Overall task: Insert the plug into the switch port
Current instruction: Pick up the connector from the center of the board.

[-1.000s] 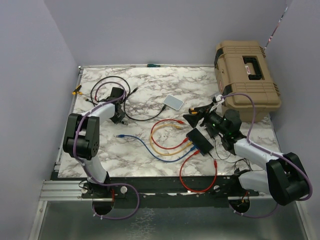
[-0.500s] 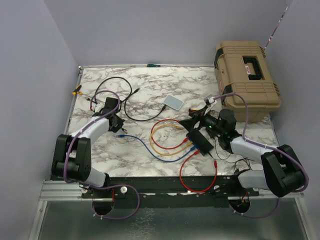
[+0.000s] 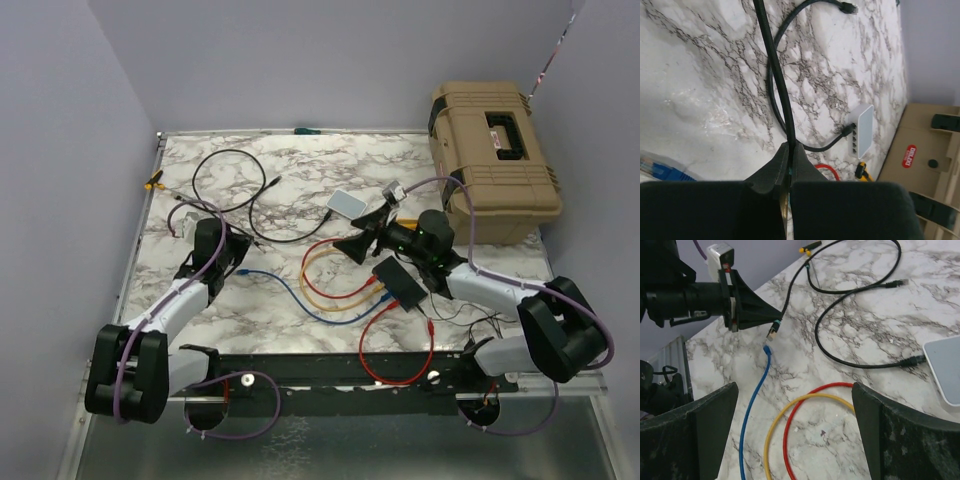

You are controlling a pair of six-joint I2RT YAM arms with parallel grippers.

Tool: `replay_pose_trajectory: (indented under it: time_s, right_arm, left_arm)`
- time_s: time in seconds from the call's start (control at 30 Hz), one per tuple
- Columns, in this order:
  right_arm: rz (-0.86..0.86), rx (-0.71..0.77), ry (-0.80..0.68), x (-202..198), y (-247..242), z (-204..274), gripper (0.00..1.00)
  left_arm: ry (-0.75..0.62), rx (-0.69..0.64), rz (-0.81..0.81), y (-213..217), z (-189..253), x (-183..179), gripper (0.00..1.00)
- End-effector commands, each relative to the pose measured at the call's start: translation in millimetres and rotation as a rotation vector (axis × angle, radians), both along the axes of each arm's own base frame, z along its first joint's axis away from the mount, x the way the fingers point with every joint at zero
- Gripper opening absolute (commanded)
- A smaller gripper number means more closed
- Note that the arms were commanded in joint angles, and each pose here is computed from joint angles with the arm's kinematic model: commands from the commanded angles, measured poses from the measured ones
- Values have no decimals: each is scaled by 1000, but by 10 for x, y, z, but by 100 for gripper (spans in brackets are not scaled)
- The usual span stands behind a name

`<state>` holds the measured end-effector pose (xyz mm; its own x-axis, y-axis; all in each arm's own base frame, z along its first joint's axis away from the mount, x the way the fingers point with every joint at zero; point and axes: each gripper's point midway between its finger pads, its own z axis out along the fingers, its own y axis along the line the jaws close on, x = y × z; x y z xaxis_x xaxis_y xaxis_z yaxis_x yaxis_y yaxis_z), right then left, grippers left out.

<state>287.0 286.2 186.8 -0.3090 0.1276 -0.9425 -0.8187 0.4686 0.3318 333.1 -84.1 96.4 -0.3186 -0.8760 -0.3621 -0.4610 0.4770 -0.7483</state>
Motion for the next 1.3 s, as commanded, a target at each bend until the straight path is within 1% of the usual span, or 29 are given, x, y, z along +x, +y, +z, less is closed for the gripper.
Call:
replay_pose_trajectory:
  time_s: [0.0, 0.1, 0.17, 0.23, 0.37, 0.43, 0.5, 0.63, 0.9, 1.27]
  right_arm:
    - [-23, 13, 78, 103, 225, 6, 98]
    - [-14, 43, 149, 128, 422, -11, 91]
    - [-26, 46, 173, 152, 560, -33, 77]
    - [-30, 48, 179, 161, 707, -18, 73]
    - [-30, 59, 230, 134, 992, -81, 72]
    - [-48, 79, 264, 156, 1061, -97, 71]
    - [-57, 82, 251, 182, 1088, -78, 70]
    - [-37, 16, 242, 196, 1230, -142, 70]
    - [26, -2, 219, 105, 1498, -181, 66]
    - [73, -23, 202, 97, 1606, -186, 59]
  left_arm:
    - [-233, -196, -5, -194, 441, 159, 0]
    - [-282, -252, 17, -208, 488, 129, 0]
    - [-302, -268, 22, -215, 517, 114, 0]
    - [-324, -290, 31, -225, 552, 92, 0]
    - [-376, -336, 58, -233, 647, 44, 0]
    - [-408, -333, 58, -228, 714, 26, 0]
    - [-419, -343, 63, -243, 750, 6, 0]
    - [-440, -375, 43, -309, 825, -45, 0]
    - [-481, -405, 52, -331, 870, -134, 0]
    - [-532, -442, 56, -313, 999, -203, 0]
